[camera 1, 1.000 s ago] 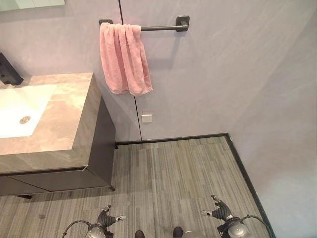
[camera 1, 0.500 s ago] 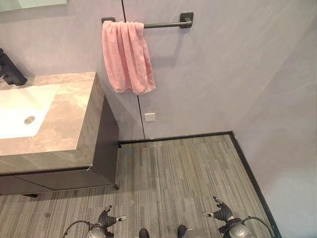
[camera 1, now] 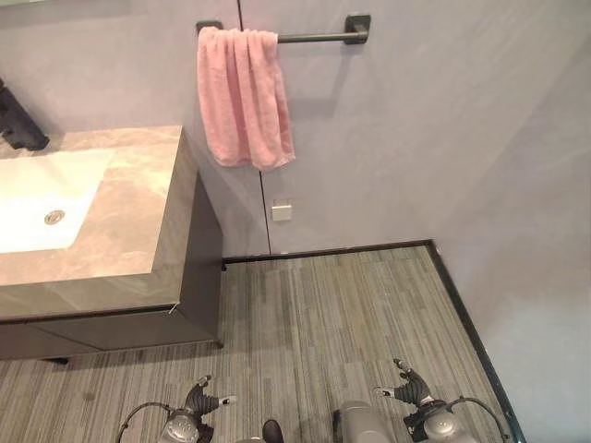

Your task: Put brush and paste in cup on sink, flatten towel.

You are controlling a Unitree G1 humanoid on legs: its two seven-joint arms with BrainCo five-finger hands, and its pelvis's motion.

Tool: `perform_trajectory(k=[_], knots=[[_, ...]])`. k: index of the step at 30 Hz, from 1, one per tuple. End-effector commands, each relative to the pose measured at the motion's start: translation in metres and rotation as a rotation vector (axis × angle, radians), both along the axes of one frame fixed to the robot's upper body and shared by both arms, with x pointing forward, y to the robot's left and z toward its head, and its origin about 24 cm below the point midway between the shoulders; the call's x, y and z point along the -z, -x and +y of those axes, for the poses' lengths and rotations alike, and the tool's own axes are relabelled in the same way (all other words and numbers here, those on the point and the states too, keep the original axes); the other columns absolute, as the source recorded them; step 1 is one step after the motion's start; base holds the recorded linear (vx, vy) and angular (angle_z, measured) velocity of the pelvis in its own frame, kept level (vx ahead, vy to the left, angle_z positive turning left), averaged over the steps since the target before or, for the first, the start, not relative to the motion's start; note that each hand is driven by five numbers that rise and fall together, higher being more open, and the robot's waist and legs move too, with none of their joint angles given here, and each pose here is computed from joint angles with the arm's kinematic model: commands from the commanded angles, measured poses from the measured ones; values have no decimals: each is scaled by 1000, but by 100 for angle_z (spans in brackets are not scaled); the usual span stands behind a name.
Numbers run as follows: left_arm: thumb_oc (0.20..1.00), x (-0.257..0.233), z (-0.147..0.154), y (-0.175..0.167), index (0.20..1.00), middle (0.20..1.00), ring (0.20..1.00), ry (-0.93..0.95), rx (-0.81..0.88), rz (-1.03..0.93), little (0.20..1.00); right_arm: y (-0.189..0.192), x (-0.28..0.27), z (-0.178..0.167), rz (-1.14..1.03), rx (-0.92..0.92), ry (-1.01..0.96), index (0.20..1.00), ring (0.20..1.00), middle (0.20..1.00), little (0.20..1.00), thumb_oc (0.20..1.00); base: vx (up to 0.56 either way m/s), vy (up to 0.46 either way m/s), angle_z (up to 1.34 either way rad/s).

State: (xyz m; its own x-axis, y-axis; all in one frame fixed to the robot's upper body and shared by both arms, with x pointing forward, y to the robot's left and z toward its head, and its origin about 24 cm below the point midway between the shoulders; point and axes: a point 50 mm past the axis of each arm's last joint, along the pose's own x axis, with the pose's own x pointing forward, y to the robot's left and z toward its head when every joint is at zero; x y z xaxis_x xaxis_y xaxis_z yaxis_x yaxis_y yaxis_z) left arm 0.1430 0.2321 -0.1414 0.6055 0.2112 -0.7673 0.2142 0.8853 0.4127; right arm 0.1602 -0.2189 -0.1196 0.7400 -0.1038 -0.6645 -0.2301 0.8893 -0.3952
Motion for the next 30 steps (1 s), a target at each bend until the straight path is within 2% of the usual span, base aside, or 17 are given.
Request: perform_trajectory(k=[1,15,22,30], knots=[[1000,-7,11,-9,1000,1000,1000,-40,9,-48,1000,-9,-8,-5,-67,32,3,1000,1000,1000,1000,1000,198,-59,12],[1000,-4,7,-5,1000,1000,1000,-25,8,-26,1000,-6,-14,-13,-74,-19,25,1000,1000,1000,1000,1000,275,-134,20],[1000,-13,8,-25,1000,1000,1000,-29,12,-85,1000,-9,-21,-33,-90,-4,98,1000,1000,1000,1000,1000,193,-183,35],[1000,-12,4,-22,1000,1000,1000,-28,15,-93,1000,-4,-20,-44,-73,-4,174,1000,1000,1000,1000,1000,219,166,-1]])
